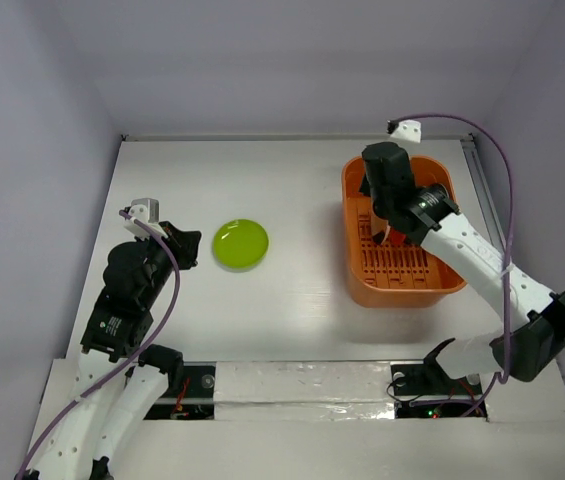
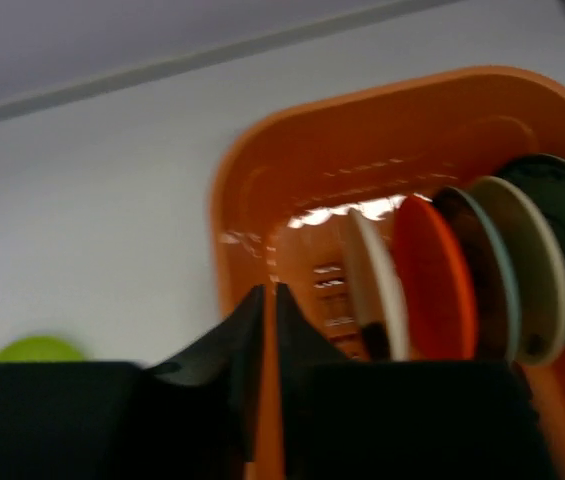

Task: Unload the plates from the dish rack

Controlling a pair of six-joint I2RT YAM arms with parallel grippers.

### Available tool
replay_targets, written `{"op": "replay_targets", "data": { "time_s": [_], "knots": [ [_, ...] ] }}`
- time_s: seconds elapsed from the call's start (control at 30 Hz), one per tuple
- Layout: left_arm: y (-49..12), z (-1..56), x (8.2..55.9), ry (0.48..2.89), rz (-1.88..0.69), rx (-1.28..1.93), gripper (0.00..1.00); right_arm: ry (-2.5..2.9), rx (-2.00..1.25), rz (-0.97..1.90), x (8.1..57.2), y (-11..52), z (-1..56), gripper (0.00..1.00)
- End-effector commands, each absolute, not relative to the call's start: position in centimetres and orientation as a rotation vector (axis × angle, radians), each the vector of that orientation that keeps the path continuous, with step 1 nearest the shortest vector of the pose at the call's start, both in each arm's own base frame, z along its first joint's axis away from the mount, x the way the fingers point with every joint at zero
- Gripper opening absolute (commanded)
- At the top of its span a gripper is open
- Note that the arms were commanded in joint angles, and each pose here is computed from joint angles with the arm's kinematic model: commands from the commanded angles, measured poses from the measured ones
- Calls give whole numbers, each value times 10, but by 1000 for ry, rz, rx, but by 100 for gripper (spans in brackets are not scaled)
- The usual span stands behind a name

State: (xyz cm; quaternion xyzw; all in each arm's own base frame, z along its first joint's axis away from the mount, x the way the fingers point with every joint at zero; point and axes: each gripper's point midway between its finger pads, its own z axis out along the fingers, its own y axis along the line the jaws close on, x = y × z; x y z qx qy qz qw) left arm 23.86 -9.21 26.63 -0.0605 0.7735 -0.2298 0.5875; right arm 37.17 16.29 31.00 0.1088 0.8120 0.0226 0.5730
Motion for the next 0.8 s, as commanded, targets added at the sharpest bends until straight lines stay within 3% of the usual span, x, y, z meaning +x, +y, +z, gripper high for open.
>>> {"op": "replay_targets", "data": {
  "time_s": [0.0,0.07,0.13,0.53,0.77],
  "knots": [
    [-95,272,241,1779,-548,-129,1,2041,263,-198,363,110,252,26],
    [-95,273,241,1777,-547,-135,9,2059,264,-246,362,103,242,45],
    [-95,273,241,1778,-546,-135,15,2096,251,-274,363,101,231,48],
    [-95,274,240,1774,-550,-135,21,2182,262,-491,377,77,178,46],
    [-94,273,240,1775,-547,-137,21,2178,257,-569,388,68,173,28]
  ]
}}
